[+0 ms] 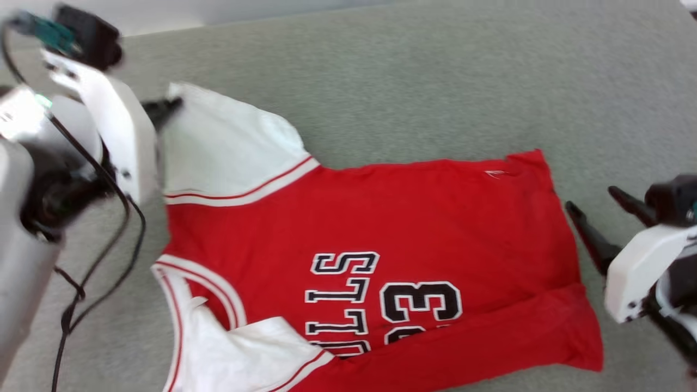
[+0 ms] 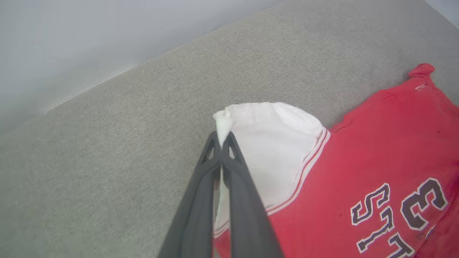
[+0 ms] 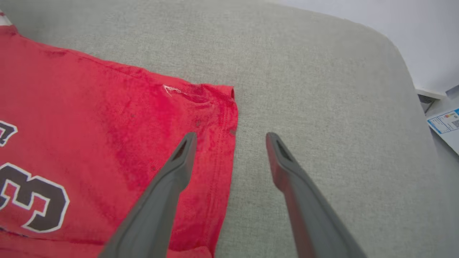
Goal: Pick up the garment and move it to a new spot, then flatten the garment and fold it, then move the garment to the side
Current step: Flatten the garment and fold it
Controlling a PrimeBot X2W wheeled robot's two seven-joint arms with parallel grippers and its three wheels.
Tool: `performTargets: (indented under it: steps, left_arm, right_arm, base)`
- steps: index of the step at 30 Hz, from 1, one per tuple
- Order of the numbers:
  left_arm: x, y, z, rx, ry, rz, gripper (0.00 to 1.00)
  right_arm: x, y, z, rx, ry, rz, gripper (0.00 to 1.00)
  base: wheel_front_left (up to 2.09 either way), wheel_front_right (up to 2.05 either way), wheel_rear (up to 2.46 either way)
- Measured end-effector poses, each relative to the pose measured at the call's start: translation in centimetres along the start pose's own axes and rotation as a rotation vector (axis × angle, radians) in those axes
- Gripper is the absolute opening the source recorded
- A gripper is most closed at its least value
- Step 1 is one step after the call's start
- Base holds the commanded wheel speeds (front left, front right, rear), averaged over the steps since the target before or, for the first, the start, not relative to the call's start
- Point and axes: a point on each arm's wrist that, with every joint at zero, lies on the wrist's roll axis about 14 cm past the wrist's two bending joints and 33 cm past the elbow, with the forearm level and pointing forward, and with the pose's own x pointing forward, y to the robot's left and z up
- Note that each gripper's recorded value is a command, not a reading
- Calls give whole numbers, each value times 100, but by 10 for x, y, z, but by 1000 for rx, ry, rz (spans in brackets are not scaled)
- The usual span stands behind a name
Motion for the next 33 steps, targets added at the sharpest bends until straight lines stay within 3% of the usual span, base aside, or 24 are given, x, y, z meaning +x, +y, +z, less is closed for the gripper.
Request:
performTargets:
  steps: [9, 12, 30, 31, 32, 33]
  left_arm:
    - [-48, -26, -2, 77, -100, -34, 0]
    - [-55, -32, -9, 75, -127, -42, 0]
    - [-50, -22, -41, 31, -103, -29, 0]
    - [-50, -20, -44, 27, -97, -25, 0]
    - [-50, -20, -46, 24, -93, -24, 0]
    - [-50, -19, -47, 20, -93, -22, 0]
  right_arm:
    - [29, 2, 14, -87, 247, 89, 100]
    - [53, 2, 3, -146, 372, 100, 100]
    - [111, 22, -58, -255, 631, 178, 100]
    - [111, 23, -60, -251, 637, 181, 83]
    - [112, 23, -61, -252, 641, 183, 11]
    - [112, 24, -61, -253, 640, 186, 0]
  base:
    - [0, 0, 0]
    - [0, 0, 0]
    - [0, 0, 0]
    - [0, 0, 0]
    - [0, 0, 0]
    - [0, 0, 0]
